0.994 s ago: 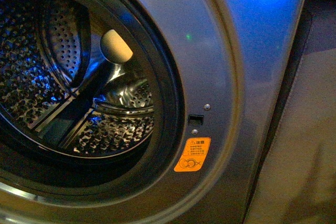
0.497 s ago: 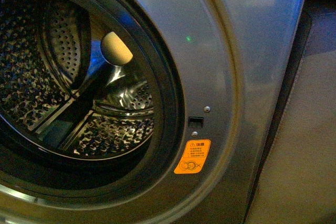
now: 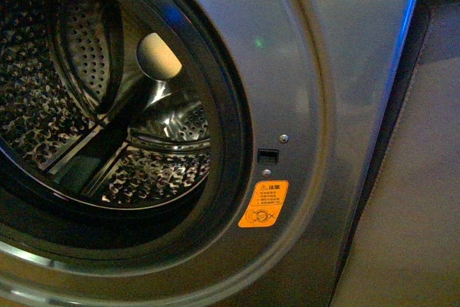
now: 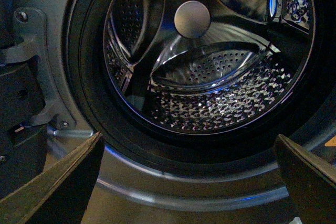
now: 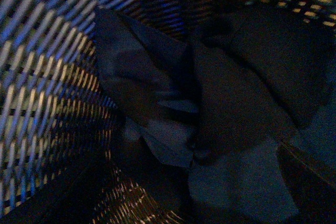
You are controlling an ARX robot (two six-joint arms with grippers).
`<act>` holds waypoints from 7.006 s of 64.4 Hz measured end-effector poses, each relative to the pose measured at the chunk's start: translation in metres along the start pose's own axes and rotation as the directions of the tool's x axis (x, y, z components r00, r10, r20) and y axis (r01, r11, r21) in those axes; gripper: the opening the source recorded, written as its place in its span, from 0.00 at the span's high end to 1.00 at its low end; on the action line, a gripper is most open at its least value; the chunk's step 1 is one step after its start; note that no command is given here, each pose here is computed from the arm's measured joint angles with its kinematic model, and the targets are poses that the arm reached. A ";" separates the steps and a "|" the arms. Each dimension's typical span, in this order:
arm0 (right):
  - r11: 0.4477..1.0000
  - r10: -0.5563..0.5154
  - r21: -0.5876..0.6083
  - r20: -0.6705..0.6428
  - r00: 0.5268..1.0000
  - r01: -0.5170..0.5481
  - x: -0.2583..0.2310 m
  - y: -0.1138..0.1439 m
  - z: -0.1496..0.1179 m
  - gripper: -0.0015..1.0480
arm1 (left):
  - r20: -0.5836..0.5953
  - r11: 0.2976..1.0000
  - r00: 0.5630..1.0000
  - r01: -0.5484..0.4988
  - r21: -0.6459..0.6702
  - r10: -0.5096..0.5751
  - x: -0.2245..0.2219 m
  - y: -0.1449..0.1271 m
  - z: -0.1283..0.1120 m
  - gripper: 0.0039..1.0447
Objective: Put clothes into washing machine
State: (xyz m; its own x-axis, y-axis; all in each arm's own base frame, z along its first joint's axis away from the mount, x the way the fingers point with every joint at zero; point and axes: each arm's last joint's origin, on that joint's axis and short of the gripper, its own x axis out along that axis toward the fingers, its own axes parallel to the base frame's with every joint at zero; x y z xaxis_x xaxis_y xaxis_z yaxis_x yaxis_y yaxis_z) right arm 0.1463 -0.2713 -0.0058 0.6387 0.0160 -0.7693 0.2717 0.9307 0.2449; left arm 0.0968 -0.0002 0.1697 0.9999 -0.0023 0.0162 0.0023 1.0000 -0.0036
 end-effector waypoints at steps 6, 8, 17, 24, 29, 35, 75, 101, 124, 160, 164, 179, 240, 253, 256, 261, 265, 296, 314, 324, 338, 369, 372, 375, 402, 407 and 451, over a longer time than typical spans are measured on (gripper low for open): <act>1.000 0.004 -0.003 -0.005 1.000 -0.004 0.022 -0.009 -0.009 0.07 | 0.000 1.000 1.000 0.000 0.000 0.000 0.000 0.000 0.000 0.06; 1.000 -0.004 -0.008 -0.007 1.000 0.004 0.029 -0.013 -0.010 0.07 | 0.000 1.000 1.000 0.000 0.000 0.000 0.000 0.000 0.000 0.06; 0.999 -0.020 -0.028 -0.033 0.999 0.019 0.065 -0.027 -0.018 0.07 | 0.000 1.000 1.000 0.000 0.000 0.000 0.000 0.000 0.000 0.06; 0.996 -0.058 -0.063 -0.034 0.998 0.056 0.082 -0.034 -0.019 0.07 | 0.000 1.000 1.000 0.000 0.000 0.000 0.000 0.000 0.000 0.06; 0.994 -0.087 -0.072 -0.043 0.995 0.084 0.091 -0.041 -0.017 0.07 | 0.000 1.000 1.000 0.000 0.000 0.000 0.000 0.000 0.000 0.06; 0.992 -0.112 -0.070 -0.053 0.992 0.109 0.100 -0.050 -0.016 0.07 | 0.000 1.000 1.000 0.000 0.000 0.000 0.000 0.000 0.000 0.06; 0.997 -0.072 0.005 -0.141 0.987 0.073 0.144 -0.066 -0.049 0.07 | 0.000 1.000 1.000 0.000 0.000 0.000 0.000 0.000 0.000 0.06; 0.995 -0.070 0.058 -0.198 0.978 0.083 0.155 -0.081 -0.072 0.07 | 0.000 1.000 1.000 0.000 0.000 0.000 0.000 0.000 0.000 0.06; 0.989 -0.148 0.009 -0.149 0.978 0.151 0.151 -0.081 -0.079 0.28 | 0.000 1.000 1.000 0.000 0.000 0.000 0.000 0.000 0.000 0.06; 0.962 -0.204 -0.112 0.305 0.930 0.248 0.044 -0.048 0.030 0.94 | 0.000 1.000 1.000 0.000 0.000 0.000 0.000 0.000 0.000 0.06; 0.962 -0.162 -0.146 0.374 0.913 0.231 0.015 -0.036 0.049 0.94 | 0.000 1.000 1.000 0.000 0.000 0.000 0.000 0.000 0.000 0.06; 0.950 0.002 -0.247 0.619 0.785 0.193 -0.108 0.011 0.119 0.94 | 0.000 1.000 1.000 0.000 0.000 0.000 0.000 0.000 0.000 0.06; 0.671 0.739 -0.673 0.578 0.346 -0.311 -0.376 0.390 0.297 0.94 | 0.000 1.000 1.000 0.000 0.000 0.000 0.000 0.000 0.000 0.06; 0.547 0.831 -0.740 0.425 0.359 -0.390 -0.382 0.478 0.277 0.94 | 0.000 1.000 1.000 0.000 0.000 0.000 0.000 0.000 0.000 0.06; 0.523 0.846 -0.754 0.402 0.351 -0.397 -0.385 0.495 0.272 0.94 | 0.000 1.000 1.000 0.000 0.000 0.000 0.000 0.000 0.000 0.06; 0.495 0.862 -0.771 0.378 0.337 -0.401 -0.391 0.520 0.266 0.94 | 0.000 1.000 1.000 0.000 0.000 0.000 0.000 0.000 0.000 0.06; 0.483 0.869 -0.779 0.368 0.331 -0.400 -0.397 0.539 0.262 0.94 | 0.000 1.000 1.000 0.000 0.000 0.000 0.000 0.000 0.000 0.06; 0.465 0.879 -0.790 0.358 0.315 -0.399 -0.403 0.555 0.261 0.94 | -0.024 0.999 0.999 0.048 -0.024 -0.049 0.000 0.000 -0.001 0.06; 0.466 0.878 -0.790 0.359 0.316 -0.399 -0.403 0.555 0.261 0.94 | 0.061 0.926 0.933 0.360 -0.115 -0.355 0.025 0.022 0.057 0.06; 0.466 0.878 -0.790 0.359 0.316 -0.399 -0.403 0.555 0.261 0.94 | 0.177 0.883 0.869 0.470 -0.005 -0.462 0.051 0.016 0.120 0.06; 0.466 0.878 -0.790 0.359 0.316 -0.399 -0.403 0.555 0.261 0.94 | 0.312 0.783 0.730 0.616 0.088 -0.608 0.075 -0.010 0.199 0.06; 0.467 0.878 -0.790 0.360 0.316 -0.398 -0.403 0.555 0.261 0.94 | 0.353 0.602 0.556 0.798 0.024 -0.752 0.109 -0.107 0.262 0.06; 0.467 0.878 -0.790 0.360 0.316 -0.398 -0.403 0.555 0.261 0.94 | 0.349 0.588 0.545 0.808 0.024 -0.763 0.108 -0.117 0.262 0.06; 0.467 0.878 -0.790 0.360 0.316 -0.398 -0.403 0.555 0.261 0.94 | 0.351 0.578 0.535 0.816 0.021 -0.768 0.106 -0.127 0.263 0.06; 0.469 0.876 -0.790 0.362 0.317 -0.394 -0.403 0.555 0.261 0.94 | 0.311 0.654 0.639 0.753 -0.069 -0.703 0.115 -0.187 0.274 0.06; 0.471 0.876 -0.790 0.364 0.318 -0.393 -0.403 0.555 0.261 0.94 | 0.307 0.686 0.675 0.722 -0.088 -0.671 0.118 -0.195 0.278 0.06; 0.471 0.876 -0.790 0.364 0.317 -0.393 -0.403 0.555 0.261 0.94 | 0.321 0.840 0.912 0.374 -0.393 -0.256 0.138 -0.219 0.285 0.23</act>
State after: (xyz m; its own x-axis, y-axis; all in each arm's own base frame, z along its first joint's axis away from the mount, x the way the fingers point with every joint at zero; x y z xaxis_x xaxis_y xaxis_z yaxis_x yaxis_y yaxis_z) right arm 0.2280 0.1433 0.5941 0.7025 0.6872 0.1850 -0.6919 0.7204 -0.0484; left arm 0.2296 -0.2187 0.4578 0.9058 -0.2565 0.3372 0.3822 0.8380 -0.3895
